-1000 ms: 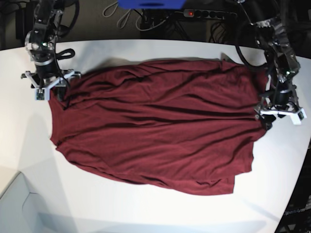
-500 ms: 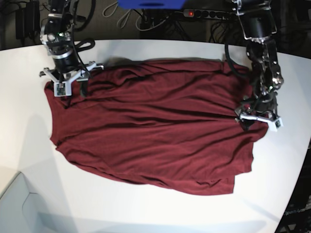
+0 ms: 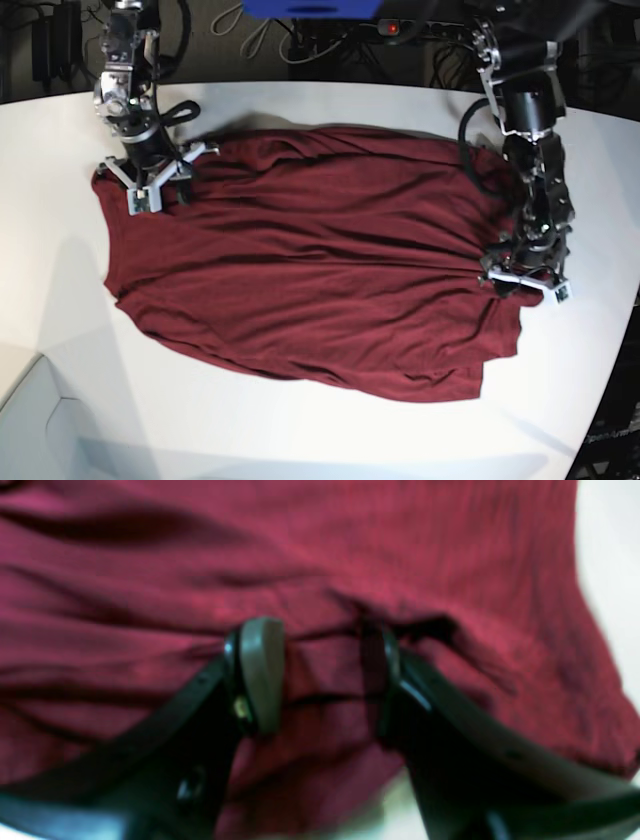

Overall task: Layout the t-shirt on the table in an organized manner, then fold the t-shirt properly
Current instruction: 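Drag the grasped fabric with the left gripper toward the collar edge, then lift and pull the fabric outward with the left gripper, drawing out a sleeve, then lower the sleeve onto the table and release it with the left gripper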

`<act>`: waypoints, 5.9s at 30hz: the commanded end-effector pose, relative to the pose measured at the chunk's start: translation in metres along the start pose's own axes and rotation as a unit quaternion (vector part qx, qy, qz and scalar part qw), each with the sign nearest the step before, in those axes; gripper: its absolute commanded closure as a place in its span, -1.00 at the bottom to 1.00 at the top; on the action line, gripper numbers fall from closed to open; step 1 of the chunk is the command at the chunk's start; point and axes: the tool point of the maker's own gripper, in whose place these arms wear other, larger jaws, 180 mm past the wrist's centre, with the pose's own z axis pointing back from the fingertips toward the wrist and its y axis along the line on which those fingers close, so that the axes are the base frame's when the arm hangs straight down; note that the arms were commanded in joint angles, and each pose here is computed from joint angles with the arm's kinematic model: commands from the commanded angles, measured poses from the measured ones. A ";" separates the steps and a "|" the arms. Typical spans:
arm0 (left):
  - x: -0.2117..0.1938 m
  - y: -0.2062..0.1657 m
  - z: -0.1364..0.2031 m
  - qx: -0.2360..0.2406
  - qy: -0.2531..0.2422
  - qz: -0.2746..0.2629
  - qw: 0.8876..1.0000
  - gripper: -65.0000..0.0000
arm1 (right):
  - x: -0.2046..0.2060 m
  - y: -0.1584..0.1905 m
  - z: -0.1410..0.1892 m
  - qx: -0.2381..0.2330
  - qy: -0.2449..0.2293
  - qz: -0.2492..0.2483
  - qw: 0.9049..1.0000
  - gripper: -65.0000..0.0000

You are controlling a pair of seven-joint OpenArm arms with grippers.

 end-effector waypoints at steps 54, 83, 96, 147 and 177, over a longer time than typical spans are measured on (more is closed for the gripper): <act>-0.128 -0.013 0.156 -0.088 0.077 -0.065 0.991 -0.28 | 0.056 -0.021 0.034 -0.039 -0.078 0.017 0.996 0.19; -0.045 0.053 0.185 -0.017 -0.015 -0.092 0.995 1.00 | 0.052 -0.022 0.031 -0.038 -0.070 0.016 0.997 0.20; -0.073 0.076 0.212 0.006 0.023 -0.103 0.994 1.00 | 0.015 -0.029 0.008 -0.035 -0.019 -0.001 0.999 0.20; 0.048 0.122 0.208 0.015 -0.144 -0.111 0.983 1.00 | 0.028 -0.057 0.009 -0.062 -0.031 0.007 0.998 0.20; -0.022 0.168 0.181 -0.007 -0.012 -0.126 0.992 0.15 | 0.026 -0.058 0.010 -0.062 -0.028 0.010 0.998 0.20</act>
